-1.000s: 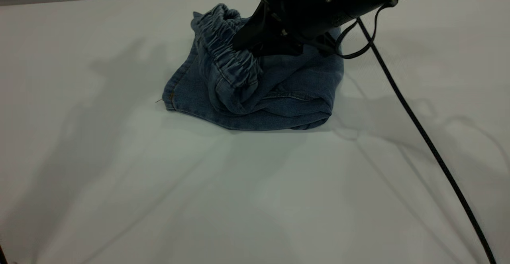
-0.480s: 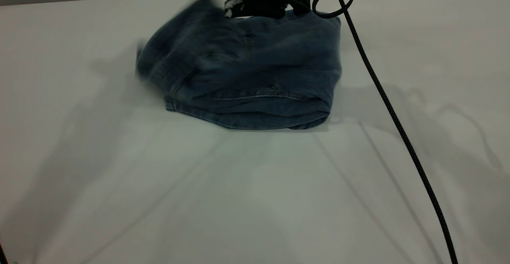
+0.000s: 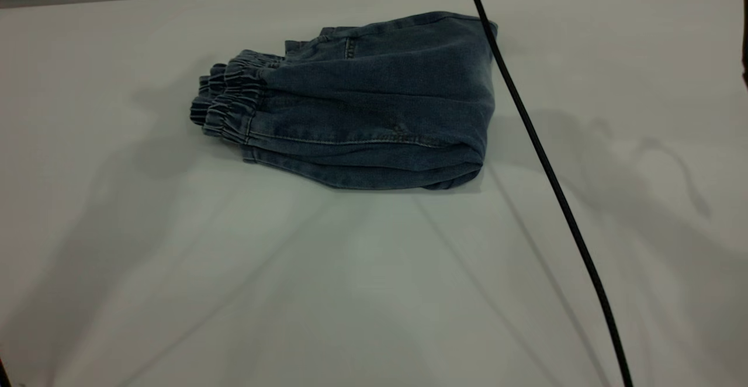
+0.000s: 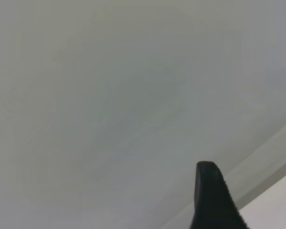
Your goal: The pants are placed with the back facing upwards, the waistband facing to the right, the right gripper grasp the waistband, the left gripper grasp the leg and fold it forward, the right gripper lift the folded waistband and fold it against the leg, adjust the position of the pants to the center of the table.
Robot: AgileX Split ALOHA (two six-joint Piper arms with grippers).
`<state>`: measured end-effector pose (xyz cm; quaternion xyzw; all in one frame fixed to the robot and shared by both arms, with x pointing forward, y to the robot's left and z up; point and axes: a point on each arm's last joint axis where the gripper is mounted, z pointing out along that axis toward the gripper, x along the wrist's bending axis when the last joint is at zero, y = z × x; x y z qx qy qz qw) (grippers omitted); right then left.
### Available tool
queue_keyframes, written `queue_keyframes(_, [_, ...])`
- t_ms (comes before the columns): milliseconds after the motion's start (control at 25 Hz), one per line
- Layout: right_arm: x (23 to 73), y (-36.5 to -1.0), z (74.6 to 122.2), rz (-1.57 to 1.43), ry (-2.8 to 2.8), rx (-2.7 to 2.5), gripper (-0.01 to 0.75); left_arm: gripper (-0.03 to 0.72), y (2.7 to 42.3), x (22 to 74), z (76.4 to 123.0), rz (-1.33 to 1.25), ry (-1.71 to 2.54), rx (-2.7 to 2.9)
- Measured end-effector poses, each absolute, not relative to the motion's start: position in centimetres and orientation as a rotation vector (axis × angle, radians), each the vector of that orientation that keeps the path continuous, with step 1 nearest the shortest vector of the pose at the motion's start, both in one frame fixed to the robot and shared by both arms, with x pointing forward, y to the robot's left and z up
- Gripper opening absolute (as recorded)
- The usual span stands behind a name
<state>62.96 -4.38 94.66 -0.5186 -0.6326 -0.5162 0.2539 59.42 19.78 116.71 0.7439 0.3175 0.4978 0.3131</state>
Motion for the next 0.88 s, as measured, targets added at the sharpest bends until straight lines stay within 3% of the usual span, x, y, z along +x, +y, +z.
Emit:
queue_keyframes(360, [63.2,-1.0,96.2,-1.072,-1.873,-1.666,0.56,0.36,19.7,59.4,116.8,1.305,0.837,1.948])
queue_keyframes(600, [63.3,-3.2,93.9,-0.582,-2.022,-1.961,0.535,0.36,19.3,59.3,116.8,1.299,0.824,1.941])
queue_keyframes(760, [64.4,-4.4,92.4,-0.453,-1.97,-2.221,0.529,0.36,19.1,59.3,116.9,1.293,0.816,1.928])
queue_keyframes(880, [65.9,-4.2,91.0,-0.516,-1.876,-2.368,0.529,0.36,19.1,59.3,116.9,1.286,0.822,1.924])
